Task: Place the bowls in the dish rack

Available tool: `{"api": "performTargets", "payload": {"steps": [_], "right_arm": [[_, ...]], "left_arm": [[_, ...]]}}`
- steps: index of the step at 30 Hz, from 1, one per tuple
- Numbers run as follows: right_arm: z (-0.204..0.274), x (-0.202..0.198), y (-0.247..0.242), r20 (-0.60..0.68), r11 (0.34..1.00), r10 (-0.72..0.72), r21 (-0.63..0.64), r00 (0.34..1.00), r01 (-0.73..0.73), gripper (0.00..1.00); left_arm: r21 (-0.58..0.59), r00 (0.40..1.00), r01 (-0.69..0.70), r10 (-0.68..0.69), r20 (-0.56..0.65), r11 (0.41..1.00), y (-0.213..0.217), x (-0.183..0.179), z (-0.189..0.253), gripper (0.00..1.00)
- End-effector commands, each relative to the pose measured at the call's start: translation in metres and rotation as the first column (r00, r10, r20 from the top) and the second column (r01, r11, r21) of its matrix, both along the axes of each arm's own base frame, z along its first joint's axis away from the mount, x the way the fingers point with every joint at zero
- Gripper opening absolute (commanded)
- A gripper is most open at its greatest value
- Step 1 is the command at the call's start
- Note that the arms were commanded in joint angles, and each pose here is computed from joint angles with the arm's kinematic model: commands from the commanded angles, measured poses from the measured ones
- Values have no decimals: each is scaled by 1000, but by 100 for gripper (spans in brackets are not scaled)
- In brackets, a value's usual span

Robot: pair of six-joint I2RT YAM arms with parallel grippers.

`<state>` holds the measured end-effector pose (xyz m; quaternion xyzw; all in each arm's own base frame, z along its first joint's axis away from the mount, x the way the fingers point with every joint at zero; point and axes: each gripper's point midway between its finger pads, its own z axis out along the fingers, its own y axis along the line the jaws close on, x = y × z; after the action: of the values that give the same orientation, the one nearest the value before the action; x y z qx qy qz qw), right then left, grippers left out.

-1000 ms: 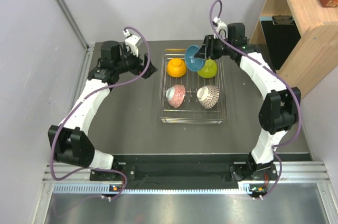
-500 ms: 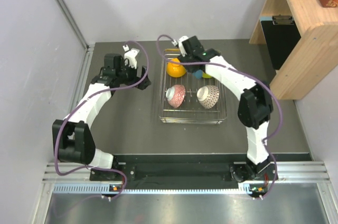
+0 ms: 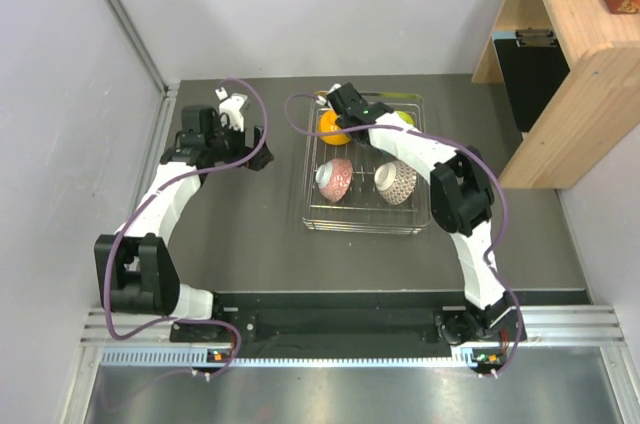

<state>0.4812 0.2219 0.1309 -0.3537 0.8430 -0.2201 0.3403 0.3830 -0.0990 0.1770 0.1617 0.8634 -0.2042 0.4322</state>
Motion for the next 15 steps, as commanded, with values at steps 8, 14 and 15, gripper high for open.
{"api": "performTargets", "payload": {"steps": [8, 14, 15], "right_arm": [[-4, 12, 25, 37, 997, 53, -59, 998, -51, 0], [-15, 2, 40, 8, 994, 90, -61, 996, -89, 0], [-17, 0, 41, 2, 993, 96, -63, 995, -95, 0]], "left_arm": [[-35, 997, 19, -17, 72, 999, -3, -3, 23, 99], [-37, 997, 19, -16, 78, 999, -2, -2, 25, 99], [-38, 997, 19, -15, 81, 999, -2, -2, 26, 99]]}}
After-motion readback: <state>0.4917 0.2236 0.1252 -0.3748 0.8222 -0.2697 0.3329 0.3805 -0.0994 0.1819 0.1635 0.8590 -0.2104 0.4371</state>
